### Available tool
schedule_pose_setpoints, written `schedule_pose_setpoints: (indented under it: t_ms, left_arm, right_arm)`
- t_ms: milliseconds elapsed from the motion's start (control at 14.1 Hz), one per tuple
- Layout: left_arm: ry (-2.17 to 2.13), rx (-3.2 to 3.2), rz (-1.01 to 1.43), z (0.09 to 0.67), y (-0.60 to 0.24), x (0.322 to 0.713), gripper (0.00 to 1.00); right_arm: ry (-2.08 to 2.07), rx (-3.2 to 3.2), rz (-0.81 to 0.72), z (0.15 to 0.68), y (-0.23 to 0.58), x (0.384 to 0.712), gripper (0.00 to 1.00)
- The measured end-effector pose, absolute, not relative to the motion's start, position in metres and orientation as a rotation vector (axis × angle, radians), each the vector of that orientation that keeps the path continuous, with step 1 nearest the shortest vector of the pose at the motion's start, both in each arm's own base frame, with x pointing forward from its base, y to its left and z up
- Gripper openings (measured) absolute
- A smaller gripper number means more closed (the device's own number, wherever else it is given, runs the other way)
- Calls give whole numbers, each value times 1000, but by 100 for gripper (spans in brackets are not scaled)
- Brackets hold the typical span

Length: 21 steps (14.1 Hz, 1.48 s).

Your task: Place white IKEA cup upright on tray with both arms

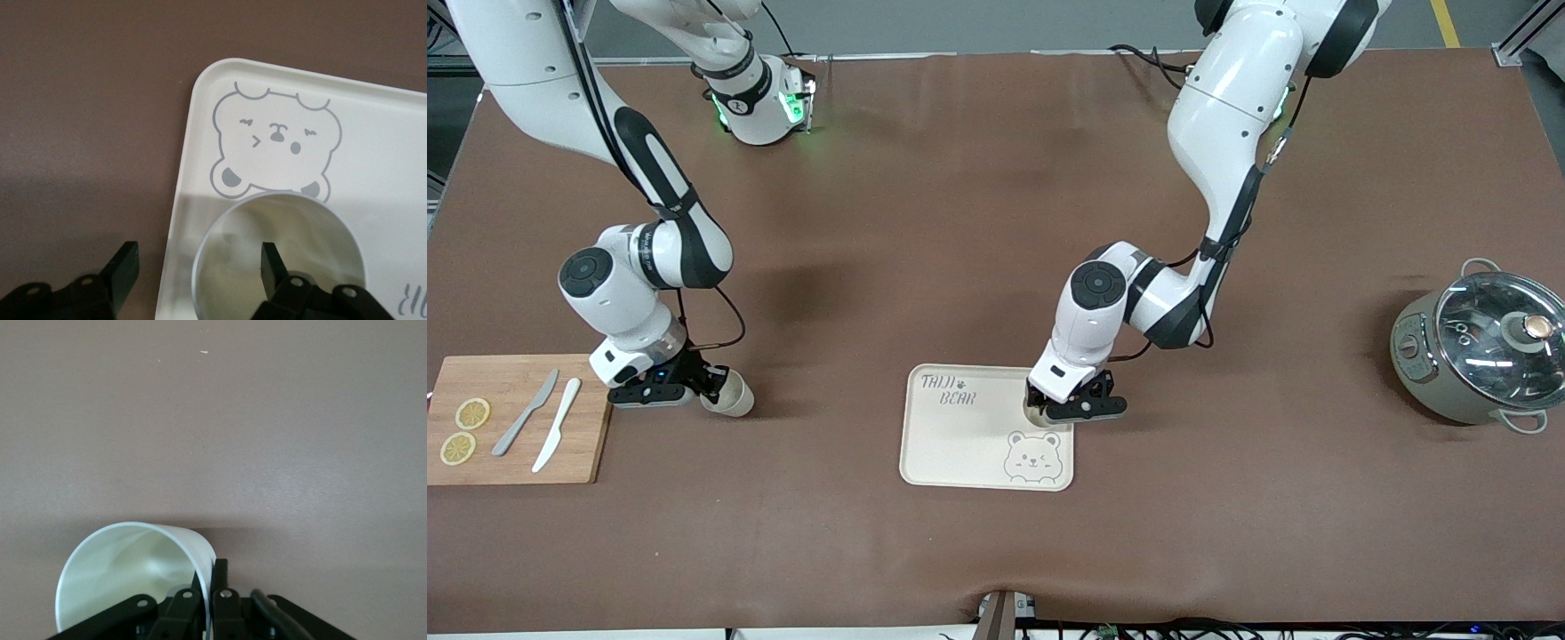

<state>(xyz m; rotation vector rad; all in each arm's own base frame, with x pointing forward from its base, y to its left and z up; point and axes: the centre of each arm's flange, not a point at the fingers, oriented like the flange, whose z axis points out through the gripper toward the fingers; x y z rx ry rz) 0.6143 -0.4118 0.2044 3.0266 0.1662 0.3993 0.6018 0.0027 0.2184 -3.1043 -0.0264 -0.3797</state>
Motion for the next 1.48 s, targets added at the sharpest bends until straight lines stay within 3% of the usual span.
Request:
schedule_pose_setpoints:
  t_ms: [566, 1202, 1485]
  left_arm:
    - [167, 3008, 429, 217, -415, 620, 85]
    - [189, 3041, 412, 253, -410, 624, 88]
    - [151, 3129, 326, 289, -402, 619, 100]
  right_arm:
    - [164, -3000, -101, 300, 2, 636, 4]
    - [362, -2855, -175, 369, 152, 656, 4]
    - [438, -2820, -162, 375, 208, 656, 4]
